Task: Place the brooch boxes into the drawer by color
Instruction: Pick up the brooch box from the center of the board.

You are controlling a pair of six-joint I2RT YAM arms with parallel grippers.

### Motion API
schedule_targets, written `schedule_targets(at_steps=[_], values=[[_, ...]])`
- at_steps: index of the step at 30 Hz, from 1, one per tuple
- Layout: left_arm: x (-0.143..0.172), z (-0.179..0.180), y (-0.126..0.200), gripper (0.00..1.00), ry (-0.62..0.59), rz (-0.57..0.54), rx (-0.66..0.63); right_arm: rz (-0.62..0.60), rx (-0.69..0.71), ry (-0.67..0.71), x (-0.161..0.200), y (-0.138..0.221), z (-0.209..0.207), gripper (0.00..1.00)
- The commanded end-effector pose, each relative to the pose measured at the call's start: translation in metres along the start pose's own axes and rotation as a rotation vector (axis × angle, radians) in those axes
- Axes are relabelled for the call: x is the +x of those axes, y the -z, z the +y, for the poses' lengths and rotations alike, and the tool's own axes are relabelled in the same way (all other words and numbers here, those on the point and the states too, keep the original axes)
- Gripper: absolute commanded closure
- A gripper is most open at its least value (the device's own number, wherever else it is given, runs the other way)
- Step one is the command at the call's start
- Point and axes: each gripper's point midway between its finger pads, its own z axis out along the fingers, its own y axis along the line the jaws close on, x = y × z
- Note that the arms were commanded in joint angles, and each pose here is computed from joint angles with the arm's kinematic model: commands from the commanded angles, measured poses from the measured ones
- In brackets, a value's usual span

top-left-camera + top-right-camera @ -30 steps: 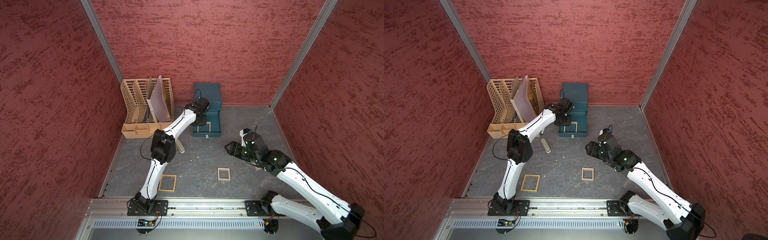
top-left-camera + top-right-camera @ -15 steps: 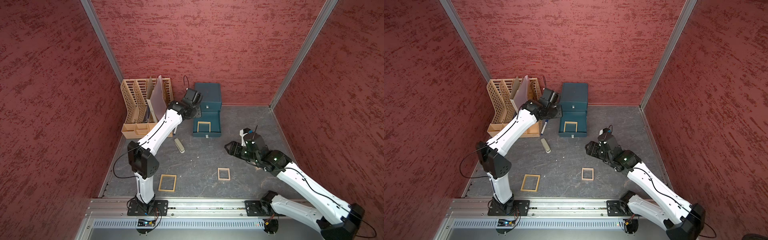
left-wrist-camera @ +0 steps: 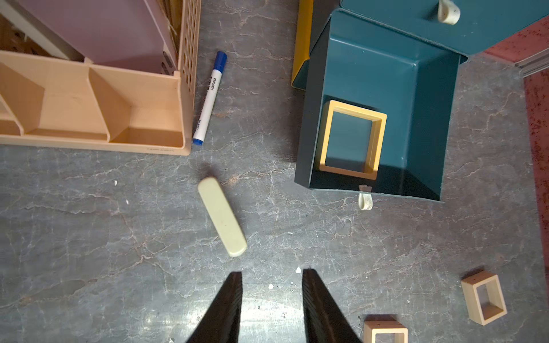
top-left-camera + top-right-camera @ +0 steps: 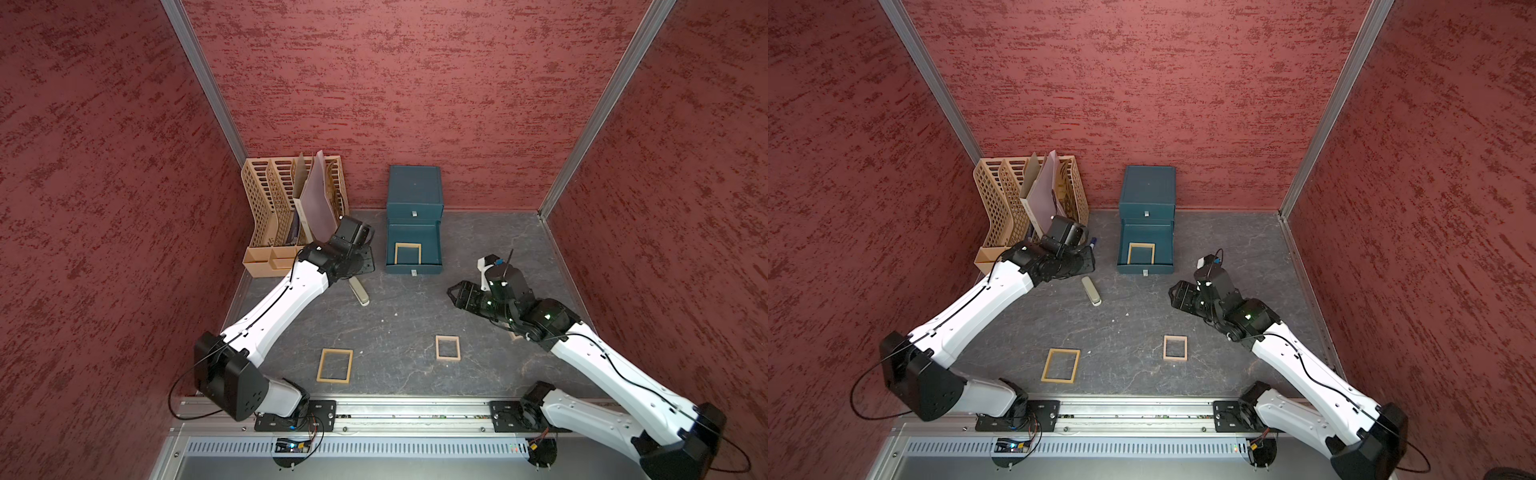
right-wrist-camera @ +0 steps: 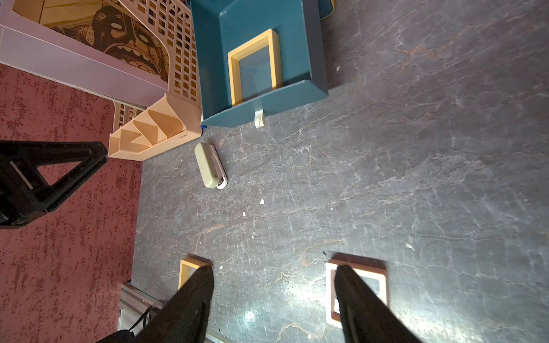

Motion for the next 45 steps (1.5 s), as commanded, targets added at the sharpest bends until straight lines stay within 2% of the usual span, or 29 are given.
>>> schedule_targets(at_steps=[1,8,17,21,28,36,45], values=[[0.013,0.011,0.001,0.63,0.045,0.015,-0.016,-0.002,-0.029,0.013,0.001,-0.002,0.006,0.3],[0.052,0.035,0.01,0.65,0.053,0.075,-0.06,-0.001,-0.026,0.018,0.002,-0.003,0.004,0.3],[0.134,0.063,0.023,0.72,0.067,0.19,-0.124,0.007,-0.037,0.02,0.004,-0.009,0.005,0.3],[0.175,0.071,0.02,0.74,0.076,0.248,-0.148,0.012,-0.033,0.03,0.004,-0.01,0.006,0.3],[0.233,0.085,0.003,0.75,0.013,0.334,-0.234,0.01,-0.038,0.02,0.005,-0.01,0.005,0.3],[0.26,0.09,-0.016,0.75,-0.003,0.387,-0.226,0.009,-0.034,0.019,0.005,-0.01,0.004,0.3],[0.27,0.085,-0.024,0.76,-0.018,0.415,-0.219,0.01,-0.031,0.012,0.005,-0.011,0.003,0.3]])
